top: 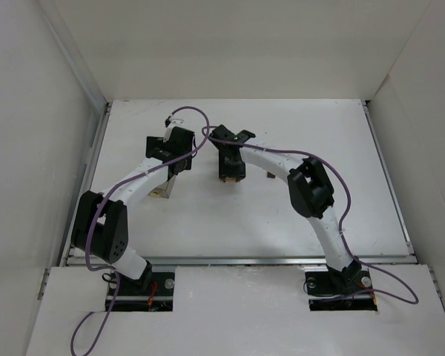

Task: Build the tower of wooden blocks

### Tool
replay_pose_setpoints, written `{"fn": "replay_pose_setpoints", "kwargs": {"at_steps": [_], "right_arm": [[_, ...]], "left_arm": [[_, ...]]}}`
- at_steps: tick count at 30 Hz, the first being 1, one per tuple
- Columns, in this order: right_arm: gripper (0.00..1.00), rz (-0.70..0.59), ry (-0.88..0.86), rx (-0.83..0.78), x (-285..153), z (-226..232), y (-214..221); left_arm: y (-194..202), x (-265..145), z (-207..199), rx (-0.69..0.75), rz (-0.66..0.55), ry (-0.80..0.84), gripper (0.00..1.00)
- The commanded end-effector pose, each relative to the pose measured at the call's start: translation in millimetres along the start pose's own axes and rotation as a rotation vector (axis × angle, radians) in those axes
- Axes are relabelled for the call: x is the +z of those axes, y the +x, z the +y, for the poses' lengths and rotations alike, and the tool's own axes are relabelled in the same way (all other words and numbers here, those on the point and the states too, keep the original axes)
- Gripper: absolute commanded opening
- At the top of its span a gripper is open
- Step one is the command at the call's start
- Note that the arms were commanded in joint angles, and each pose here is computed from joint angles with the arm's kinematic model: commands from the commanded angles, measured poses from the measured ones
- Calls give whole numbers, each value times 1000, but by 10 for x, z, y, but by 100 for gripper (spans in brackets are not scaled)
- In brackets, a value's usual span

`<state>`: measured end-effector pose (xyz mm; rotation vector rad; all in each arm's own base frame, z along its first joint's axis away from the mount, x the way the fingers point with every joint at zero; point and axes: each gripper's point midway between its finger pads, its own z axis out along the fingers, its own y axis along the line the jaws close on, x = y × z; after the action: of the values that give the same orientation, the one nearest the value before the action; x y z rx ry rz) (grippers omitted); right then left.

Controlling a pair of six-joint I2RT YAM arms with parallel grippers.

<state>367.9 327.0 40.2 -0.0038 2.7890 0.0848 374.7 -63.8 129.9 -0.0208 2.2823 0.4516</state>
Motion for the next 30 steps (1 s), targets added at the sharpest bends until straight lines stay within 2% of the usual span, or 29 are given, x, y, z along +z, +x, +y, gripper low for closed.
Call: {"fn": "replay_pose_setpoints", "kwargs": {"at_steps": [1, 9, 15, 19, 23, 25, 26, 27, 28, 29, 30], "right_arm": [[51, -17, -1, 3, -80, 45, -38], [52, -57, -34, -48, -245, 181, -59], [77, -116, -21, -119, -571, 76, -77], [85, -137, -23, -157, -809, -71, -41], [88, -194, -47, -172, -1263, -375, -75], [90, -204, -44, -206, -1381, -591, -83], [90, -185, -6, -185, -1329, -868, -81], [91, -205, -16, -171, -1457, -1019, -117], [91, -207, -18, -174, -1455, -1147, -150], [91, -184, 20, -122, -1376, -1459, -188], [91, -179, 24, -100, -1372, -1582, -217]], "left_arm": [[-177, -83, 4, -34, -56, 15, 100], [-177, -83, 4, -34, -56, 15, 100], [-177, -83, 7, -25, -56, 15, 100], [-191, -84, -48, 26, -60, 56, 100], [-241, -185, -437, 217, -80, 325, 100], [-280, -344, -762, 362, -127, 501, 100], [-360, -406, -863, 403, -157, 548, 100], [-365, -444, -978, 458, -166, 601, 100], [-364, -589, -1191, 518, -191, 717, 100], [-485, -701, -1272, 619, -239, 763, 100], [-446, -705, -1414, 689, -231, 807, 100]]}}
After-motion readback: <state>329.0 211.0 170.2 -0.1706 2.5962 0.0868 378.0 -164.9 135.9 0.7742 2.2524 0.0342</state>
